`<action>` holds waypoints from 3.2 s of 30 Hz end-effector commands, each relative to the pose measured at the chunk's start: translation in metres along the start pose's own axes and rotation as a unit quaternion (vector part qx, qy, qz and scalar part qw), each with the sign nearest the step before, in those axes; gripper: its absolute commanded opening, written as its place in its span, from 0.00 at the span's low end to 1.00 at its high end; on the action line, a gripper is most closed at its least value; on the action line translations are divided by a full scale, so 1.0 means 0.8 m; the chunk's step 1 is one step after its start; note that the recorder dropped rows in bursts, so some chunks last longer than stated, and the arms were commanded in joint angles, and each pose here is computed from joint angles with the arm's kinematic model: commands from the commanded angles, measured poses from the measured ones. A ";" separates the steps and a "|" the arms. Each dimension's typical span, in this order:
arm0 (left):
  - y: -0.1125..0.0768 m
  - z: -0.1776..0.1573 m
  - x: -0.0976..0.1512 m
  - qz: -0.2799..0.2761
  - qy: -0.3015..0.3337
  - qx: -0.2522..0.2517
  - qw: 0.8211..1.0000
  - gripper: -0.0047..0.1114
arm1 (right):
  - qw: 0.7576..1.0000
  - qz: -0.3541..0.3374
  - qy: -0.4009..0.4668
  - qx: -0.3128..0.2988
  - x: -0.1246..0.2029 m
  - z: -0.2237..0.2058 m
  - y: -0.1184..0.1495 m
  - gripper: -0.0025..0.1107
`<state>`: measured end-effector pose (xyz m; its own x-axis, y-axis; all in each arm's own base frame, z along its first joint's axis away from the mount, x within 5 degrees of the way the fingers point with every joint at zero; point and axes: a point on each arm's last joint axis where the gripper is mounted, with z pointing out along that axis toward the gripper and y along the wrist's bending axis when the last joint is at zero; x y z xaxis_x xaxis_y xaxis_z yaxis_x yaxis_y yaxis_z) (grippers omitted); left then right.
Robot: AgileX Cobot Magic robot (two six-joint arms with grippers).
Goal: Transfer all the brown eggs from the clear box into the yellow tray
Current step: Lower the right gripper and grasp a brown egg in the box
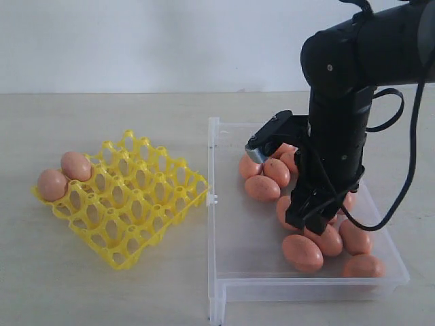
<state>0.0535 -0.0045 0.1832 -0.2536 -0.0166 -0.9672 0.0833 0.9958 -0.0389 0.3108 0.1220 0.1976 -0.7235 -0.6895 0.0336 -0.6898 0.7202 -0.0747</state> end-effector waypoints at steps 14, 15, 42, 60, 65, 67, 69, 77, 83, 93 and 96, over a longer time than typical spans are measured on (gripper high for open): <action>0.000 0.000 0.001 -0.001 -0.001 0.003 1.000 0.08 | 0.996 0.051 -0.057 0.044 -0.015 0.004 -0.015 0.45; 0.000 0.000 0.001 -0.001 -0.001 0.003 1.000 0.08 | 0.996 0.056 -0.051 0.042 -0.014 0.007 -0.015 0.45; 0.000 0.000 0.001 -0.001 -0.001 0.003 1.000 0.08 | 0.996 0.070 0.047 0.010 -0.014 0.079 -0.008 0.45; 0.000 0.000 0.001 -0.001 -0.001 0.003 1.000 0.08 | 0.994 0.107 -0.002 0.003 -0.018 0.058 -0.006 0.45; 0.000 0.000 0.001 -0.001 -0.001 0.003 1.000 0.08 | 0.981 0.192 -0.004 0.000 -0.013 0.043 -0.005 0.45; 0.000 0.000 0.001 -0.001 -0.001 0.003 1.000 0.08 | 0.978 0.206 0.005 -0.003 -0.011 0.044 -0.004 0.45; 0.000 0.000 0.001 -0.001 -0.001 0.003 1.000 0.08 | 0.977 0.214 0.014 -0.005 -0.010 0.046 -0.003 0.45; 0.000 0.000 0.001 -0.001 -0.001 0.003 1.000 0.08 | 0.974 0.222 0.044 -0.010 -0.010 0.065 -0.001 0.45; 0.000 0.000 0.001 -0.001 -0.001 0.003 1.000 0.08 | 0.978 0.205 0.047 -0.011 -0.012 0.071 -0.001 0.44; 0.000 0.000 0.001 -0.001 -0.001 0.003 1.000 0.08 | 0.979 0.200 0.027 -0.004 -0.016 0.071 -0.004 0.02; 0.000 0.000 0.001 -0.001 -0.001 0.003 1.000 0.08 | 0.981 0.194 0.021 0.001 -0.017 0.071 -0.005 0.02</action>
<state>0.0535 -0.0045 0.1832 -0.2536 -0.0166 -0.9672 0.0833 0.9958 -0.0389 0.3228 0.1247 0.1405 -0.9401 -0.3346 0.0653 -0.3393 0.9371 -0.0821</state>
